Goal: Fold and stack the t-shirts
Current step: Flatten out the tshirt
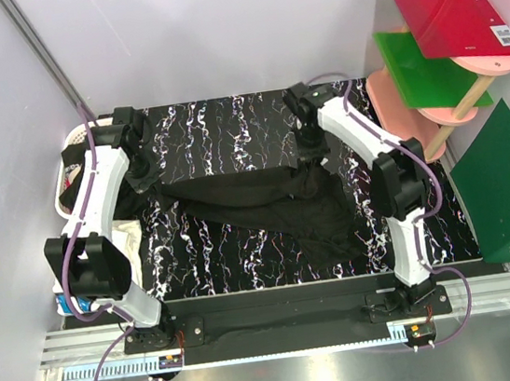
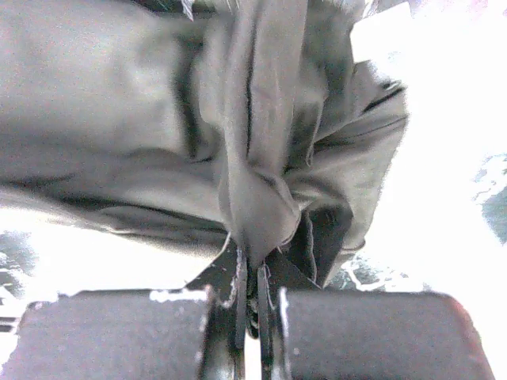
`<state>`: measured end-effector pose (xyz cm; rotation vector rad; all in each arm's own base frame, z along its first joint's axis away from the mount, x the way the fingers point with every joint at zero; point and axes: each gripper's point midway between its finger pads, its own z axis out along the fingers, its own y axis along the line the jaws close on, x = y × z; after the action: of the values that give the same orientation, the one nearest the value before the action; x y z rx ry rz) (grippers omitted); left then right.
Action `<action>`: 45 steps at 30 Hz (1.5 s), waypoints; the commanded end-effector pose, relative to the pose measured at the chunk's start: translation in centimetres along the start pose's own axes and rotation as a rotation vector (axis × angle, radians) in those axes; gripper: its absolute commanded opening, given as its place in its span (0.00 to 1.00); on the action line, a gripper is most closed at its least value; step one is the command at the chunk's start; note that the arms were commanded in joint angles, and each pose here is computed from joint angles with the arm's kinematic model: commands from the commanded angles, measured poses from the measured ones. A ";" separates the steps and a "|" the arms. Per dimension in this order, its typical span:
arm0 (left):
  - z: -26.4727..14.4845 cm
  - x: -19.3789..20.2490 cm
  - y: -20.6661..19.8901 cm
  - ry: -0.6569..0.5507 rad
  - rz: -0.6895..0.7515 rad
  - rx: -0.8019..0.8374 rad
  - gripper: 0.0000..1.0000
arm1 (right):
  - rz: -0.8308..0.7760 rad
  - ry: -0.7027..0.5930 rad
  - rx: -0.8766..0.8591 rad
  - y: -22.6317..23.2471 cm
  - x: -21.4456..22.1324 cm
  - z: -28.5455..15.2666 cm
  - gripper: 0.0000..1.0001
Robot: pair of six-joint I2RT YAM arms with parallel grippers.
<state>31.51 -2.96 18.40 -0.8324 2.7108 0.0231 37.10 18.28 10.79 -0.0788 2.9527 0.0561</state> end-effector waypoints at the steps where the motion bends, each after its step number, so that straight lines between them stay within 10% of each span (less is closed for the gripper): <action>1: -1.0 -2.2 -1.1 -0.064 -0.001 0.045 0.00 | 0.001 -0.240 0.029 -1.6 -3.0 -9.6 0.00; 19: -19.3 -12.9 -5.2 -0.562 -0.093 0.415 0.00 | 0.155 -0.973 -0.020 -3.5 -11.6 -31.0 0.00; 38: -33.7 0.5 7.9 -1.010 -0.008 0.588 0.00 | 0.071 -1.383 -0.304 -9.1 8.5 -45.2 0.00; 45: -38.4 0.2 8.6 -1.120 -0.038 0.644 0.00 | 0.106 -1.461 -0.235 -10.8 8.5 -47.3 0.00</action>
<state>13.08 -1.28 51.89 -0.4136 1.5515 -0.3701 17.85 6.59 54.25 0.0075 1.5144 0.4593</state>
